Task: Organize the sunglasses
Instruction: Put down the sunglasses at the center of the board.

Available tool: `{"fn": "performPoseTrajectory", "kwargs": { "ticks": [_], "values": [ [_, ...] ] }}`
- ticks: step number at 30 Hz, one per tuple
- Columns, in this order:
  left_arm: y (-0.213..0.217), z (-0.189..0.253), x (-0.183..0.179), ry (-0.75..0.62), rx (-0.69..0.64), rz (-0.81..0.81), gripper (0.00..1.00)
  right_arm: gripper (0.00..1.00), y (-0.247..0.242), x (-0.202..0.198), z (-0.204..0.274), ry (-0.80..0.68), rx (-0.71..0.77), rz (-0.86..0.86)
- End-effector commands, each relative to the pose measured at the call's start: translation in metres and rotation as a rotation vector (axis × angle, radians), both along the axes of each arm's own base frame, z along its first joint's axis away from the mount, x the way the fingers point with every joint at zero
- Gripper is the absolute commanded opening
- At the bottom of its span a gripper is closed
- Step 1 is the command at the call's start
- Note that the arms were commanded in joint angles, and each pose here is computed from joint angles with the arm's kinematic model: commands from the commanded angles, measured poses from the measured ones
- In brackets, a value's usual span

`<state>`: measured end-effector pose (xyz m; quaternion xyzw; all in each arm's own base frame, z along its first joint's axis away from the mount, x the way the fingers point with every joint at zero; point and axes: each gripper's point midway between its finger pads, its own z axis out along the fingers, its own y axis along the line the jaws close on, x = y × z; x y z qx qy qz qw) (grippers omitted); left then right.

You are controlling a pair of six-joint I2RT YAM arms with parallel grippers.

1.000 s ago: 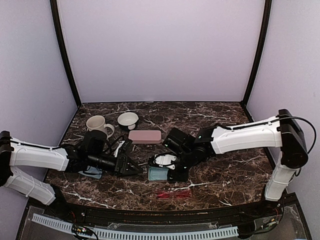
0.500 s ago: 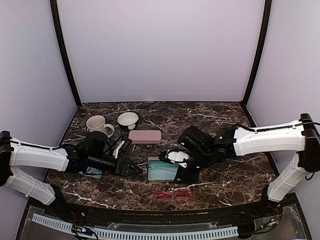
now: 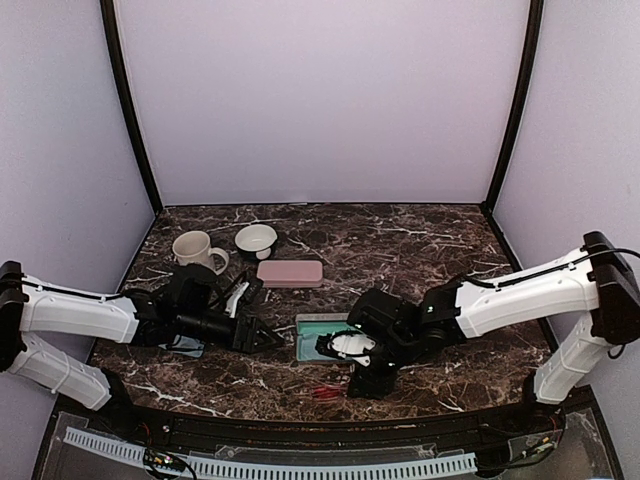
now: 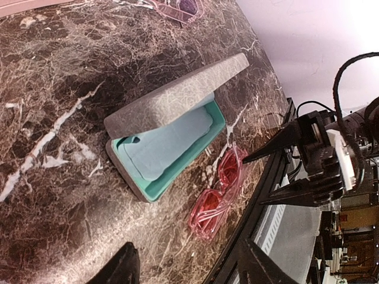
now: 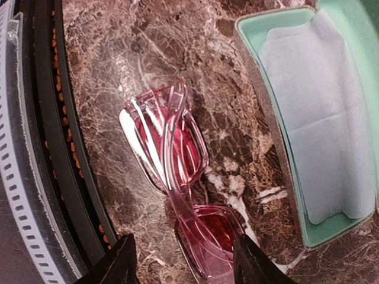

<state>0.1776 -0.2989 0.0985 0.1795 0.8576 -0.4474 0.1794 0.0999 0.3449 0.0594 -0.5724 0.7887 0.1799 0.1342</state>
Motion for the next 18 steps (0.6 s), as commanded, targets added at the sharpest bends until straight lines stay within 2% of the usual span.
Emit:
{"fn": "performPoseTrajectory", "kwargs": {
  "ticks": [1, 7, 13, 18],
  "values": [
    [0.003, -0.004, -0.005, 0.006, 0.008, -0.001, 0.58, 0.56, 0.008, 0.006, -0.007, -0.038, -0.031, 0.020],
    [0.003, -0.008, -0.006, 0.020, 0.014, 0.002, 0.58, 0.50, 0.008, 0.006, -0.019, -0.047, -0.095, 0.053],
    [0.002, -0.014, -0.007, 0.036, 0.024, -0.004, 0.58, 0.33, 0.008, 0.005, -0.021, -0.048, -0.112, 0.062],
    [0.000, -0.015, -0.007, 0.037, 0.024, -0.015, 0.58, 0.24, 0.008, 0.004, -0.018, -0.049, -0.105, 0.065]
  ]
}}
